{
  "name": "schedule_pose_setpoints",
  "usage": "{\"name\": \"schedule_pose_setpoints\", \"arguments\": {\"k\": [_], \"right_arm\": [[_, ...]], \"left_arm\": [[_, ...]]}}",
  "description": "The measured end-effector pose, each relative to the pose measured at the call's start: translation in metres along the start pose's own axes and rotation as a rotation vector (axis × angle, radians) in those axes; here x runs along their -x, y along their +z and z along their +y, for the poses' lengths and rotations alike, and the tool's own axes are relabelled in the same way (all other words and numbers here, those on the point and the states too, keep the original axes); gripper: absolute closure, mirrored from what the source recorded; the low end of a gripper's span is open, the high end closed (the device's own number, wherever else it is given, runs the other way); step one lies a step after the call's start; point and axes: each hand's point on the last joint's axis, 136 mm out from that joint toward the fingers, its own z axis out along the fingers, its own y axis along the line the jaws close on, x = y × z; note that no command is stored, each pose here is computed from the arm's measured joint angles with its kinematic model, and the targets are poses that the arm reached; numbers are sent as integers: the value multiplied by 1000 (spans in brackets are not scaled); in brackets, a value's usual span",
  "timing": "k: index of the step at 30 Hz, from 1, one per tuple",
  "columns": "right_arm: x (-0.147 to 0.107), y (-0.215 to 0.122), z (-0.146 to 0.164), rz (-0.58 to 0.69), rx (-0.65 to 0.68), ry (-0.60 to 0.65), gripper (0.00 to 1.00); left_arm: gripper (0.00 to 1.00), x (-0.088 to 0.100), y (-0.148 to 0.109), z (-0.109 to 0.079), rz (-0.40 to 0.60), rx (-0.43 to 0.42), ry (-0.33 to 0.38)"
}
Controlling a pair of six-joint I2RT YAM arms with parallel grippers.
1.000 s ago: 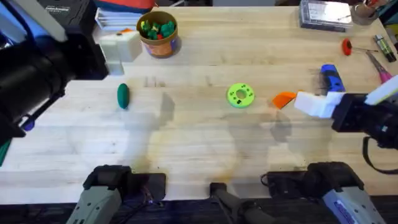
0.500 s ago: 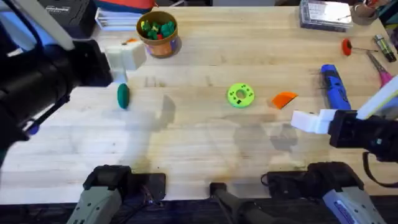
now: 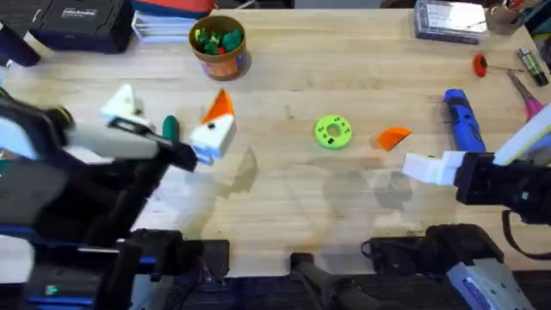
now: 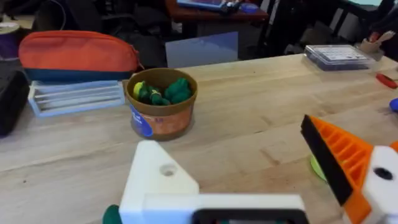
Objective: Pick up the gripper from the table and insert it into the empty holder that is missing its gripper. Then pick up a screw, insert it into the mounting hole, and use the screwdriver to tighten it. Finally, clean up the table by picking up the vegetable and placing it into the bucket.
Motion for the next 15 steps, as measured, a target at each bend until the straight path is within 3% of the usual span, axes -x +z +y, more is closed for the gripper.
{"name": "schedule_pose_setpoints", "arguments": {"k": [5, 15], "right_arm": [[0, 0, 0, 0, 0, 0, 7], [0, 0, 0, 0, 0, 0, 7]], "left_arm": [[15, -27, -2, -5, -17, -34, -26], [15, -43, 8, -14, -74, -116, -23]]}}
